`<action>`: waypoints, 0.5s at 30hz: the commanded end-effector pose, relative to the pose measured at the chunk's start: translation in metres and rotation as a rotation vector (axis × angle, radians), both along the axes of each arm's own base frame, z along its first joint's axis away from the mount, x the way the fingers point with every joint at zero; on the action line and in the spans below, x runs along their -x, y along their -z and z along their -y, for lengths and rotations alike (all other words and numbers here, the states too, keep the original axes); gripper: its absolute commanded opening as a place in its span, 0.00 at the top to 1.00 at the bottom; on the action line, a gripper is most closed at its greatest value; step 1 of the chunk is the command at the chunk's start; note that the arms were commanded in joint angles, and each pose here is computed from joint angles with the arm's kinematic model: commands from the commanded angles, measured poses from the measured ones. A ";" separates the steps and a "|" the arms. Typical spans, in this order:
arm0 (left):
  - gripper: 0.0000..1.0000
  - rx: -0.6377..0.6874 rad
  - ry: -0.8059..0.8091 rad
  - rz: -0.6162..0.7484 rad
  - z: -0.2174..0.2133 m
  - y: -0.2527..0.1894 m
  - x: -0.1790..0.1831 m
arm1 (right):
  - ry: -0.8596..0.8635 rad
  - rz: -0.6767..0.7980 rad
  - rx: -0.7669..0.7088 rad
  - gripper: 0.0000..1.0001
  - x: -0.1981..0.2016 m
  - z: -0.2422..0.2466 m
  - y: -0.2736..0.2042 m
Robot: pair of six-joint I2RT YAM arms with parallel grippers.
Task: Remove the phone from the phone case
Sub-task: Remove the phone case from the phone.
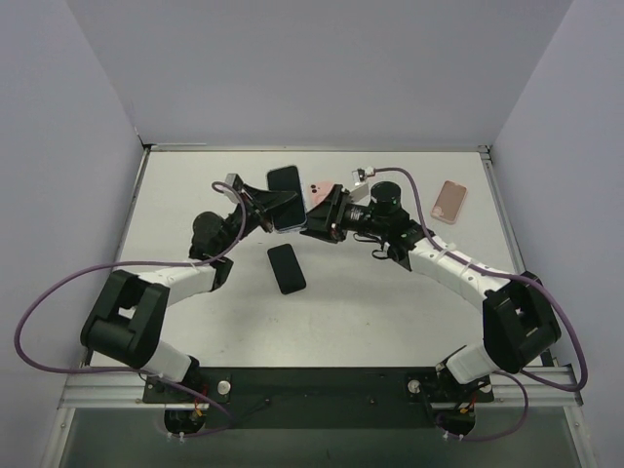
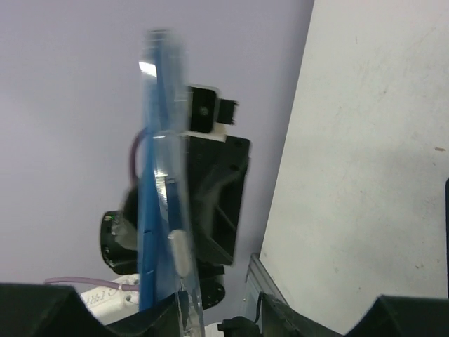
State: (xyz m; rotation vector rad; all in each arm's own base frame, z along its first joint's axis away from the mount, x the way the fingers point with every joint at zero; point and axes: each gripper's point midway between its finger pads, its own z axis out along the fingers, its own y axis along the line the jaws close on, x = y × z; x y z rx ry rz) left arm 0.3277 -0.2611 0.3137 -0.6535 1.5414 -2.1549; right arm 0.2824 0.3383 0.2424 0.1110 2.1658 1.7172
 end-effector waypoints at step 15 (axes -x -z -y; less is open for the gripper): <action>1.00 0.151 0.208 0.152 0.036 -0.031 0.070 | 0.166 0.041 -0.149 1.00 -0.047 -0.002 -0.037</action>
